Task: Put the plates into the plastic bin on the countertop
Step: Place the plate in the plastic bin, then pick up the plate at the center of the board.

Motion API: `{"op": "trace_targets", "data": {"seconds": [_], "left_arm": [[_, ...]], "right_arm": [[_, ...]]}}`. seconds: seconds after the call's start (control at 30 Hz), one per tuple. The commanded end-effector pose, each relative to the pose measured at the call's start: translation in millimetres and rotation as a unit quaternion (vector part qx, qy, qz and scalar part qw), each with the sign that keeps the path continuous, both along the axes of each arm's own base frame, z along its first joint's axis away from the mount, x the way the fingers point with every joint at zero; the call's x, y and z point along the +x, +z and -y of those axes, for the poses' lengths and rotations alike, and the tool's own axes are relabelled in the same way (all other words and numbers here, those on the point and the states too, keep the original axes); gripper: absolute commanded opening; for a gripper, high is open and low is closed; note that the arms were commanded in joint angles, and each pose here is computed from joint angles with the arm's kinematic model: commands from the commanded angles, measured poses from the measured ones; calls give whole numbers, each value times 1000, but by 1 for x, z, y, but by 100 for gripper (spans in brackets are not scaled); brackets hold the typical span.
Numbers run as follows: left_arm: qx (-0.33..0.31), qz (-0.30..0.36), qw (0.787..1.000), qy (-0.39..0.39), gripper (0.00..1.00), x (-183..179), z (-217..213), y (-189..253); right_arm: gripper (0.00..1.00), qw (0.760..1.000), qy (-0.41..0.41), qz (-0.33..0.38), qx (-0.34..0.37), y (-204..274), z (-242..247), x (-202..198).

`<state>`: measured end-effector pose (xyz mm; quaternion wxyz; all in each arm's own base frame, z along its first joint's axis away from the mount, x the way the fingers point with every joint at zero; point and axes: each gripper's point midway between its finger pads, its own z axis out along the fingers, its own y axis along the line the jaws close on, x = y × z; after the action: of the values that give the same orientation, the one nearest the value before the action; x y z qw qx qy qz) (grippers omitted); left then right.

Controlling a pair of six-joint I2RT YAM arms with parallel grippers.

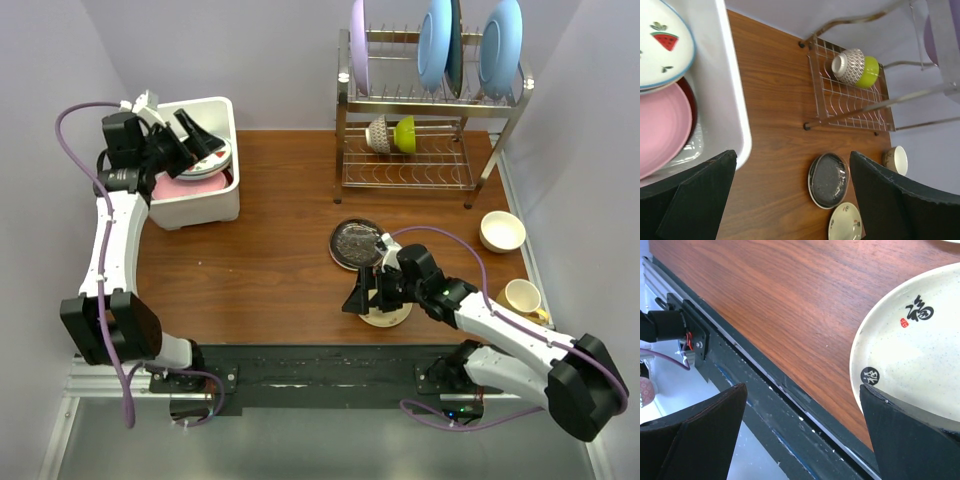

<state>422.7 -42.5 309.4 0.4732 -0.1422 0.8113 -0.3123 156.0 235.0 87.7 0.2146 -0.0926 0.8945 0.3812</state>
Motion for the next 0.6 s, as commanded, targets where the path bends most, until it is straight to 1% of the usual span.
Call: {"op": "trace_targets", "data": {"seconds": [0.0, 0.27, 0.47, 0.5, 0.57], "left_arm": [[20, 47, 998, -40, 100, -22, 27, 28], [41, 27, 995, -91, 100, -55, 76, 12], [50, -14, 991, -127, 100, -92, 113, -24], [46, -27, 989, -140, 99, -104, 123, -36], [45, -40, 988, -142, 99, -113, 129, -47]], "right_arm": [[99, 1000, -9, 9, 8, 11, -2, 4], [99, 1000, -17, 16, 7, 15, 1, 6], [99, 997, -68, 26, -12, 21, 15, 13], [99, 996, -77, 33, -10, 25, 17, 15], [99, 994, -102, 40, -27, 27, 26, 19]]}}
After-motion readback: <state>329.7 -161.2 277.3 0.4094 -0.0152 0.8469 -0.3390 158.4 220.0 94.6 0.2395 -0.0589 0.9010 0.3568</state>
